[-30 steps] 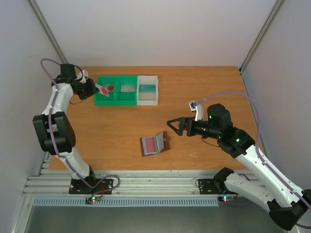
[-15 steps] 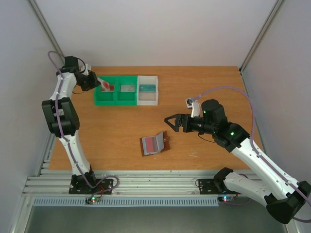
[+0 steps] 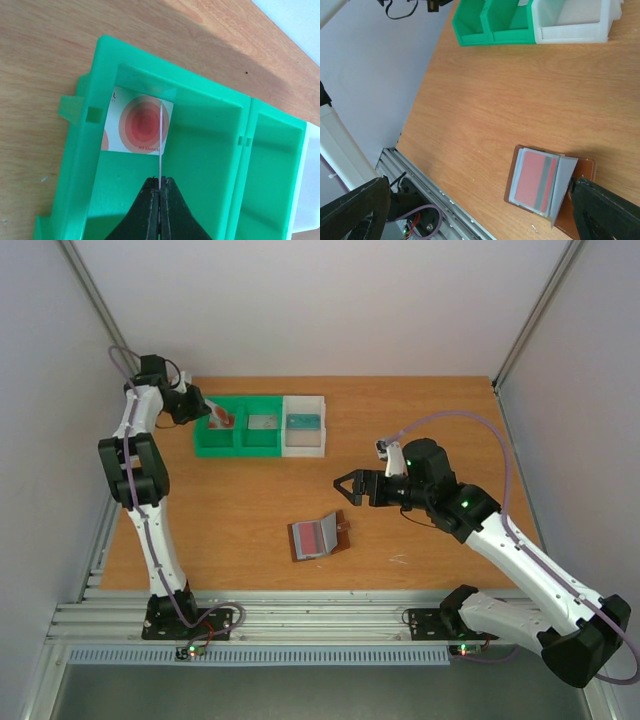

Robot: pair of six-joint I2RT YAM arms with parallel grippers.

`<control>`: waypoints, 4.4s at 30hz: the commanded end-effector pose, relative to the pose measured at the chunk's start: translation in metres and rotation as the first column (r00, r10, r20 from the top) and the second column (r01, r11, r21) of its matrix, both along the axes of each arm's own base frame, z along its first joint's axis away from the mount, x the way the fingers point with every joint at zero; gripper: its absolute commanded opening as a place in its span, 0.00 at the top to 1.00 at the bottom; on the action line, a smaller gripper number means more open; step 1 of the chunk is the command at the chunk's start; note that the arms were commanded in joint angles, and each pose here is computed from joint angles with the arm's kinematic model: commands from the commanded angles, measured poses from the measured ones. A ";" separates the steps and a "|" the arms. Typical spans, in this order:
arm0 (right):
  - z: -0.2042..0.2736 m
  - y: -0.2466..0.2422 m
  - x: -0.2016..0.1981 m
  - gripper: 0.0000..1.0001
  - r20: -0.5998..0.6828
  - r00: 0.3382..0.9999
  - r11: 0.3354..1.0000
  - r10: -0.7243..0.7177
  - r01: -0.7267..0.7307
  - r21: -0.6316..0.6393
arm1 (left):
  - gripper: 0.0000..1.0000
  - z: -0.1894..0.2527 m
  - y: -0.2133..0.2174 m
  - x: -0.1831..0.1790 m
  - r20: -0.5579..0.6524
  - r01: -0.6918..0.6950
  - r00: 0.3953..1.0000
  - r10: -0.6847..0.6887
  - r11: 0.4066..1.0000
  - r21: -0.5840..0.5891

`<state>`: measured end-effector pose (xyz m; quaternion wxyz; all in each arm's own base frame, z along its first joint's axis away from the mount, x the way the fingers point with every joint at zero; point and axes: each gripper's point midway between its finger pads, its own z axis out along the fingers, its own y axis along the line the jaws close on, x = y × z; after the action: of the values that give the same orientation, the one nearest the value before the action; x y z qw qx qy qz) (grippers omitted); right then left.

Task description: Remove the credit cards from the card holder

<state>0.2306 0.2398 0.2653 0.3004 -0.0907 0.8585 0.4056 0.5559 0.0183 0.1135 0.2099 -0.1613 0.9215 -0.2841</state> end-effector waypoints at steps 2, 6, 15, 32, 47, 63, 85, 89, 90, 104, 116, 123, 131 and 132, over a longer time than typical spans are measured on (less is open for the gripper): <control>0.010 0.006 0.010 0.01 0.036 0.999 1.000 0.002 -0.002 0.006 | 0.99 0.005 -0.005 0.014 0.049 0.040 0.998 -0.039 0.999 -0.016; 0.007 0.008 0.013 0.02 0.031 1.000 1.000 0.002 -0.002 0.001 | 0.99 0.000 -0.007 0.017 0.042 0.051 0.998 -0.050 0.998 -0.022; 0.000 0.013 0.021 0.01 0.016 1.000 1.000 -0.003 0.003 -0.015 | 0.97 -0.011 -0.016 0.025 0.035 0.067 0.997 -0.066 0.997 -0.033; -0.003 0.012 0.027 0.01 0.010 1.000 0.999 -0.018 0.018 -0.042 | 0.89 -0.021 -0.001 0.037 0.060 0.029 0.998 -0.033 0.997 0.068; -0.010 0.006 0.029 0.02 -0.005 0.999 0.996 -0.052 0.051 -0.072 | 0.78 0.001 -0.002 0.051 0.125 0.000 0.992 -0.005 0.999 0.041; -0.009 -0.002 0.014 0.02 -0.019 0.999 0.997 -0.051 0.050 -0.055 | 0.46 0.056 0.006 0.026 0.140 -0.064 0.989 0.054 0.995 0.070; -0.047 0.010 -0.004 0.22 -0.181 0.983 0.998 0.031 -0.041 -0.048 | 0.47 0.061 -0.079 -0.137 -0.002 0.031 1.000 -0.031 0.990 -0.139; -0.056 0.014 -0.005 0.48 -0.205 0.978 0.999 0.036 -0.042 -0.021 | 0.55 0.052 -0.105 -0.171 0.000 0.087 0.996 -0.088 0.982 -0.166; -0.058 0.016 -0.005 0.53 -0.217 0.975 0.999 0.042 -0.046 -0.014 | 0.56 0.052 -0.114 -0.178 0.007 0.101 0.995 -0.101 0.979 -0.179; -0.101 0.036 -0.004 0.61 -0.323 0.945 0.996 0.056 -0.074 -0.042 | 0.58 0.026 -0.216 -0.264 0.052 0.272 0.962 -0.268 0.923 -0.271; -0.149 0.064 -0.006 0.66 -0.396 0.916 0.984 0.067 -0.126 -0.124 | 0.60 -0.015 -0.248 -0.295 0.012 0.293 0.952 -0.307 0.895 -0.335; -0.181 0.060 -0.001 0.74 -0.418 0.908 0.971 0.029 -0.124 -0.203 | 0.65 -0.038 -0.254 -0.298 -0.012 0.279 0.952 -0.307 0.880 -0.384; -0.208 0.055 -0.001 0.77 -0.437 0.899 0.960 0.008 -0.130 -0.249 | 0.69 -0.057 -0.262 -0.297 -0.043 0.269 0.948 -0.316 0.865 -0.424; -0.211 0.055 -0.001 0.77 -0.439 0.898 0.959 0.006 -0.129 -0.251 | 0.71 -0.060 -0.262 -0.297 -0.048 0.267 0.948 -0.315 0.865 -0.424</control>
<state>0.2251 0.2934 0.0621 0.0586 -0.0600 0.9474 0.3089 0.2527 -0.2339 0.0505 0.0583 -0.0946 0.8785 -0.4647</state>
